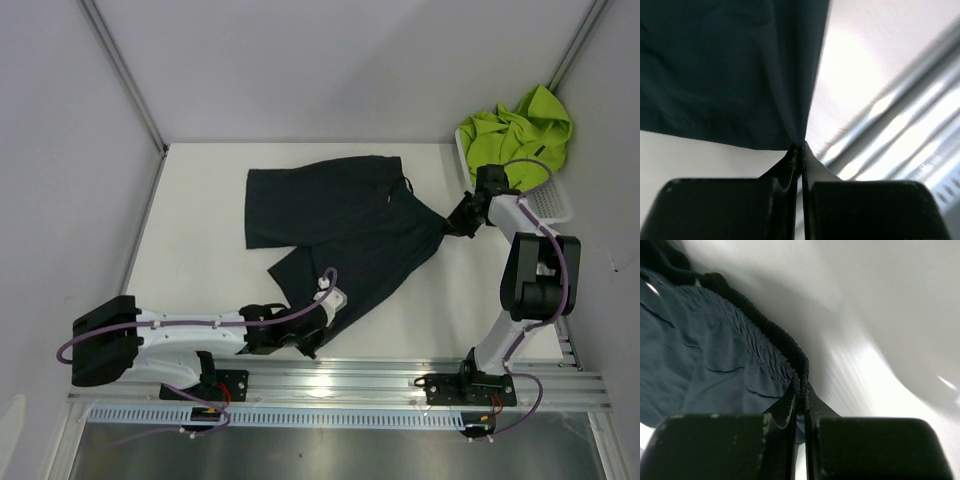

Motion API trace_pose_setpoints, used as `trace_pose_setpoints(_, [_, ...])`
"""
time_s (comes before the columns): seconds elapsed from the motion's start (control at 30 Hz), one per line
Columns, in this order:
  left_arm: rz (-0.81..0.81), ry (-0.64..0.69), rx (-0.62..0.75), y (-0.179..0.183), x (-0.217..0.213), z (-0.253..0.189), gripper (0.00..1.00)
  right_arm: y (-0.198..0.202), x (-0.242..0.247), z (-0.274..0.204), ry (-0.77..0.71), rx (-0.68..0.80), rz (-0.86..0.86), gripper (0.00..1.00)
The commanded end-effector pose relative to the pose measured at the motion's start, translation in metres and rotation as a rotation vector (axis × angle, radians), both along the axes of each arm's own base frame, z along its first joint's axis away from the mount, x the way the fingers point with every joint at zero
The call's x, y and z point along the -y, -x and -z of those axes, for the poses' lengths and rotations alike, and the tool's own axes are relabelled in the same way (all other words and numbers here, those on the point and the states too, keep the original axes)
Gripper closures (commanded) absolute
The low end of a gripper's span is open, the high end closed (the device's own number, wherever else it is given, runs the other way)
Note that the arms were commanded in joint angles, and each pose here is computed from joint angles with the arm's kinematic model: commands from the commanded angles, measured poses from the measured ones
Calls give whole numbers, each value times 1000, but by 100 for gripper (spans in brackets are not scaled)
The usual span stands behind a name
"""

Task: Fold and stack the shorts
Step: Fold the shorts

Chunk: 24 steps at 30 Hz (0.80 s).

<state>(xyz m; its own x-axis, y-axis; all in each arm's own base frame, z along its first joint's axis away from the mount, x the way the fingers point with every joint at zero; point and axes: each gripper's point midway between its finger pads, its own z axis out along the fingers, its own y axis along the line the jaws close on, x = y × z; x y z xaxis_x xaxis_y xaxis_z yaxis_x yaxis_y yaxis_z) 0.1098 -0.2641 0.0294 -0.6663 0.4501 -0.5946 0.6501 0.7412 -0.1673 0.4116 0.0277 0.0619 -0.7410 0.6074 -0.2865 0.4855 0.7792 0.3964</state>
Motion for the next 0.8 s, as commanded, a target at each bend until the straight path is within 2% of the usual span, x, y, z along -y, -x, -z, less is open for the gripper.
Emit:
trace_pose_setpoints(0.0, [126, 134, -46, 36, 36, -41, 100, 23, 23, -34, 78, 28, 35, 100])
trace_pose_setpoints(0.1, [196, 162, -79, 63, 52, -53, 100, 45, 32, -41, 135, 23, 59, 100])
trace_pose_setpoints(0.23, [216, 159, -86, 72, 62, -72, 100, 64, 33, -44, 144, 12, 66, 100])
trace_pose_setpoints(0.37, [140, 166, -14, 38, 51, -102, 100, 72, 36, -59, 150, 10, 103, 100])
trace_pose_setpoints(0.5, [36, 252, 2, -4, 27, -143, 100, 67, 39, -91, 137, 64, 155, 100])
trace_pose_setpoints(0.53, [11, 283, 25, -13, 21, -158, 100, 60, 38, -104, 124, 101, 162, 100])
trace_pose_setpoints(0.57, [-46, 278, 55, -34, 9, -165, 100, 56, 37, -110, 111, 118, 162, 100])
trace_pose_setpoints(0.63, [-96, 268, 81, -52, -6, -179, 100, 42, 31, -126, 72, 151, 162, 100])
trace_pose_setpoints(0.77, [-229, 264, 134, -100, -42, -194, 100, 12, 20, -147, -9, 197, 162, 100])
